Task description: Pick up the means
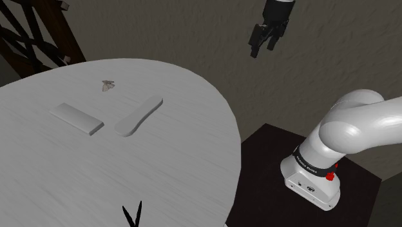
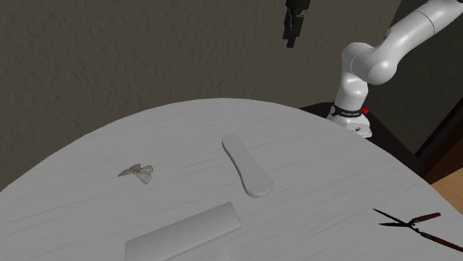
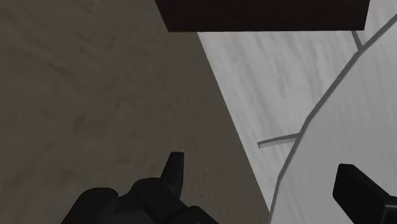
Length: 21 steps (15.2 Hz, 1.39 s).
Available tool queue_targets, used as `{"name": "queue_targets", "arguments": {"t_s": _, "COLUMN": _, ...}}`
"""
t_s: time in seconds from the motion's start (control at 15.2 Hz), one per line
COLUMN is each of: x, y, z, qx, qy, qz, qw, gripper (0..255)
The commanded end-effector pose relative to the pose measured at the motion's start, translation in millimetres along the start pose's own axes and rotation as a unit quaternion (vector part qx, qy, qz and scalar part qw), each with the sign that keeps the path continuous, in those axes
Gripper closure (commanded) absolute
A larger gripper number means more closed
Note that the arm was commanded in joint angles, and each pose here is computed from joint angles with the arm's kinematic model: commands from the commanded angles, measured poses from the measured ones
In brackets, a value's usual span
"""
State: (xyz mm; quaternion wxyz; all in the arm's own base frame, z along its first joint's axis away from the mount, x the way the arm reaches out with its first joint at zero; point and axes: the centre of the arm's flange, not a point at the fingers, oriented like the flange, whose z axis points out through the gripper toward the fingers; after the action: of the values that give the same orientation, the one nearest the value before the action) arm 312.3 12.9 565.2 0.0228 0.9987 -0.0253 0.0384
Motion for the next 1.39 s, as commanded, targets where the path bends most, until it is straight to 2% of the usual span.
{"name": "queue_targets", "arguments": {"t_s": 0.0, "x": 0.0, "y": 0.0, "z": 0.0, "qx": 0.000, "qy": 0.000, "qz": 0.000, "qw": 1.0000, "gripper": 0}}
{"name": "queue_targets", "arguments": {"t_s": 0.33, "x": -4.8, "y": -62.5, "z": 18.1, "qx": 0.001, "qy": -0.006, "qz": 0.071, "qw": 0.9975, "gripper": 0}}
{"name": "queue_targets", "arguments": {"t_s": 0.66, "x": -0.9, "y": -125.2, "z": 36.1, "qx": 0.003, "qy": -0.012, "qz": 0.141, "qw": 0.9899, "gripper": 0}}
{"name": "queue_targets", "arguments": {"t_s": 0.99, "x": 11.6, "y": -186.7, "z": 53.9, "qx": 0.004, "qy": -0.019, "qz": 0.211, "qw": 0.9773, "gripper": 0}}
{"name": "queue_targets", "arguments": {"t_s": 1.32, "x": 32.4, "y": -245.9, "z": 71.9, "qx": 0.005, "qy": -0.025, "qz": 0.280, "qw": 0.9597, "gripper": 0}}
